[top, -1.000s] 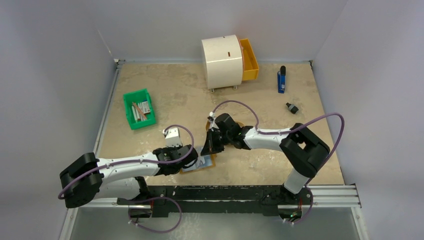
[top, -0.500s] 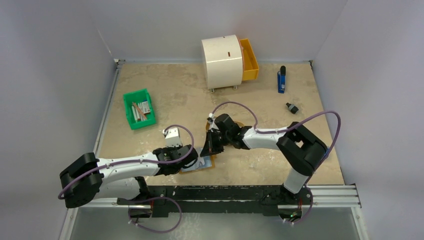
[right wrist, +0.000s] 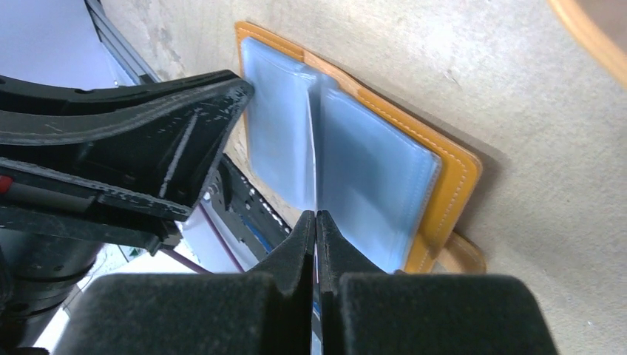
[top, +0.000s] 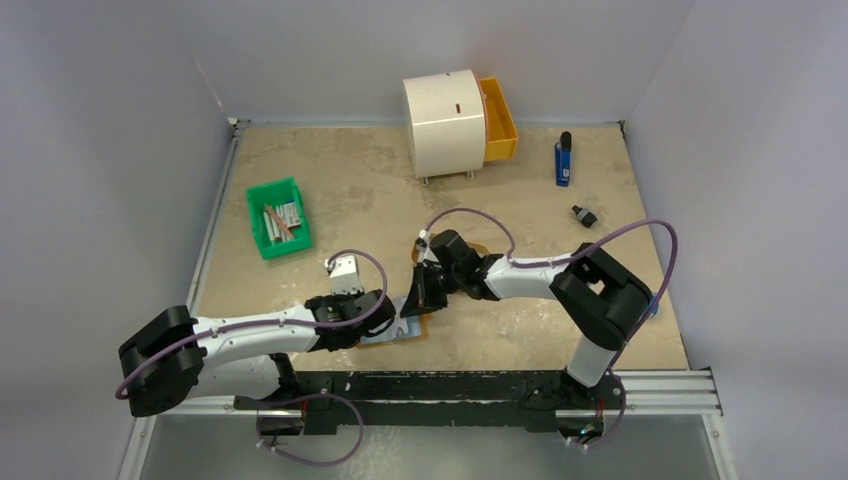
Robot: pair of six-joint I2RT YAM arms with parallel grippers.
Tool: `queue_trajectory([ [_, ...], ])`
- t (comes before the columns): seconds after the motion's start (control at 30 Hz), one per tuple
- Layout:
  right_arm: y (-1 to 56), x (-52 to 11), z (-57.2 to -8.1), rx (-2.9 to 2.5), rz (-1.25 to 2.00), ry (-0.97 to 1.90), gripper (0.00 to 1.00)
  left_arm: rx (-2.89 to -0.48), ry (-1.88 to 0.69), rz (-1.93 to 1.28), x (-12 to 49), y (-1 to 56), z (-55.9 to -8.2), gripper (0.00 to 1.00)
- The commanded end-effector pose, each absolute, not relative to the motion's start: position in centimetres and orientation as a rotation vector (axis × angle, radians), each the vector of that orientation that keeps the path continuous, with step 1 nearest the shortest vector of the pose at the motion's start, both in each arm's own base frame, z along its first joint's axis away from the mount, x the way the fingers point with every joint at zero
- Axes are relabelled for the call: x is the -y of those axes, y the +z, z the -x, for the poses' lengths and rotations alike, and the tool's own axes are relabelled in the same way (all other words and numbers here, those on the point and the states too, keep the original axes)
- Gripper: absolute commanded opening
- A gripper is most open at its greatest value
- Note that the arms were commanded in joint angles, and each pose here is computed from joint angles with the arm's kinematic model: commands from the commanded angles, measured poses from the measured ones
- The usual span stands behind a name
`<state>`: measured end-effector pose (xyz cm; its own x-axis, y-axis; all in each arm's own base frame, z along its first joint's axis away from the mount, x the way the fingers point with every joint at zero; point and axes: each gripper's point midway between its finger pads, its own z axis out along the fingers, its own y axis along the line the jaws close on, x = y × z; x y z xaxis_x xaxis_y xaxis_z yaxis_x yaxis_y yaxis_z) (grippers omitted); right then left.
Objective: Put the credit cards into the card holder
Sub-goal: Adjust the card holder at the center of the board, then insert the credit card into the card holder.
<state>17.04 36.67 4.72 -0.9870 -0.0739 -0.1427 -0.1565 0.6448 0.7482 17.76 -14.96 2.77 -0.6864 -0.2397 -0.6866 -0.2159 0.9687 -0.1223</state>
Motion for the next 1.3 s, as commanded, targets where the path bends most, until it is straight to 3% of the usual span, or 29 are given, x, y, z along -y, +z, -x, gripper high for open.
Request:
queue_trajectory([
  [0.0, 5.1, -36.2, -16.1, -2.765, 0.195, 1.306, 0.0, -2.348, -0.027, 0.339, 14.3, 2.6, -17.5, 0.13],
  [1.27, 7.4, -37.3, -16.3, -2.652, 0.285, 1.418, 0.0, -2.343, -0.03, 0.34, 14.3, 2.9, -17.6, 0.13],
])
